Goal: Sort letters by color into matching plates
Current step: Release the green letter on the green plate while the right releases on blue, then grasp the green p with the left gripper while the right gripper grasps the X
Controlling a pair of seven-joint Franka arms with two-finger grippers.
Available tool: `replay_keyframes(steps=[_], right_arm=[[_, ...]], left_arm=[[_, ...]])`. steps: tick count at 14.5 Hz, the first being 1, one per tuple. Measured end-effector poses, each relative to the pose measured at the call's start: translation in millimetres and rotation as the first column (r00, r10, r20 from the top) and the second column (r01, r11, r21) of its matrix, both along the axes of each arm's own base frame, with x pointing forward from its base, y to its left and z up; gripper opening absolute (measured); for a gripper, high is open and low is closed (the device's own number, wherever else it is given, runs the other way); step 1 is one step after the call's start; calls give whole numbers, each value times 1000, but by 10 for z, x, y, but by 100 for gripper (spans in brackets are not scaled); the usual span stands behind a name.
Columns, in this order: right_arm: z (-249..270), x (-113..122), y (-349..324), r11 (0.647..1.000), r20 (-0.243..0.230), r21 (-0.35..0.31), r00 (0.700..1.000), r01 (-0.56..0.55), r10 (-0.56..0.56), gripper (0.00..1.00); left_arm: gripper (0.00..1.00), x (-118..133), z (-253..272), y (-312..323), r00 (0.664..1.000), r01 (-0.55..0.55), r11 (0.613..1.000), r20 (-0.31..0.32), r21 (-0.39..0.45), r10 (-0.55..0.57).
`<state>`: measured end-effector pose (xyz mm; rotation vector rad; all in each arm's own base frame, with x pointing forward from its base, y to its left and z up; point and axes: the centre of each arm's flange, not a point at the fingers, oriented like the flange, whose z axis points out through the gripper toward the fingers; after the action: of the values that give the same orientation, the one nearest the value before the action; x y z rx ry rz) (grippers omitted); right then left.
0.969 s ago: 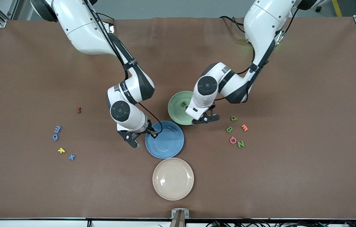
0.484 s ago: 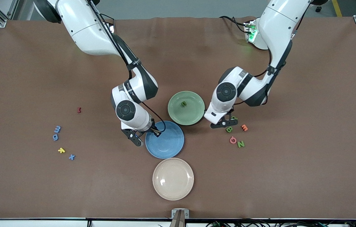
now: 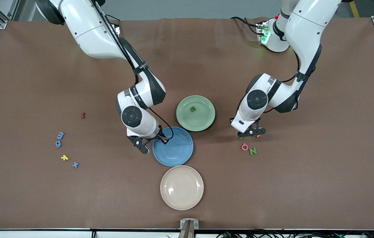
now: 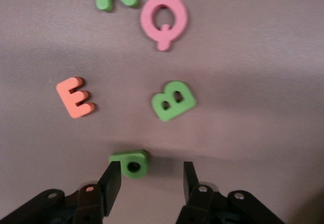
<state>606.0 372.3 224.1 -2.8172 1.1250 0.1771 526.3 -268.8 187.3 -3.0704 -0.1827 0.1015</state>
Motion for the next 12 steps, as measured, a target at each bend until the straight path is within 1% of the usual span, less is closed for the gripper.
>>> replay_keyframes(steps=[2,4,5,6,9,10,12], right_arm=[[6,7,-4,1000,2,0,1000,1,-1,69],[20,24,-14,1000,6,0,1000,3,-3,87],[28,34,-21,1000,8,0,1000,4,-4,98],[34,43,-28,1000,10,-1,1000,6,-6,100],[47,75,-66,1000,17,-8,1000,7,-7,100],[48,99,-108,1000,28,-27,1000,-2,2,100],[47,159,-218,996,58,-86,998,-33,38,100]], left_arm=[[58,-14,-54,88,1000,-2,1000,2,-6,2],[58,-29,-66,99,1000,7,1000,0,-7,-7],[58,-33,-63,94,1000,11,1000,0,-8,-11],[58,-37,-61,91,1000,13,1000,0,-8,-13],[58,-52,-72,95,1000,16,1000,-3,-6,-16],[58,-56,-76,96,1000,17,1000,-5,-6,-17],[58,-45,-79,127,1000,16,1000,-5,-6,-16]])
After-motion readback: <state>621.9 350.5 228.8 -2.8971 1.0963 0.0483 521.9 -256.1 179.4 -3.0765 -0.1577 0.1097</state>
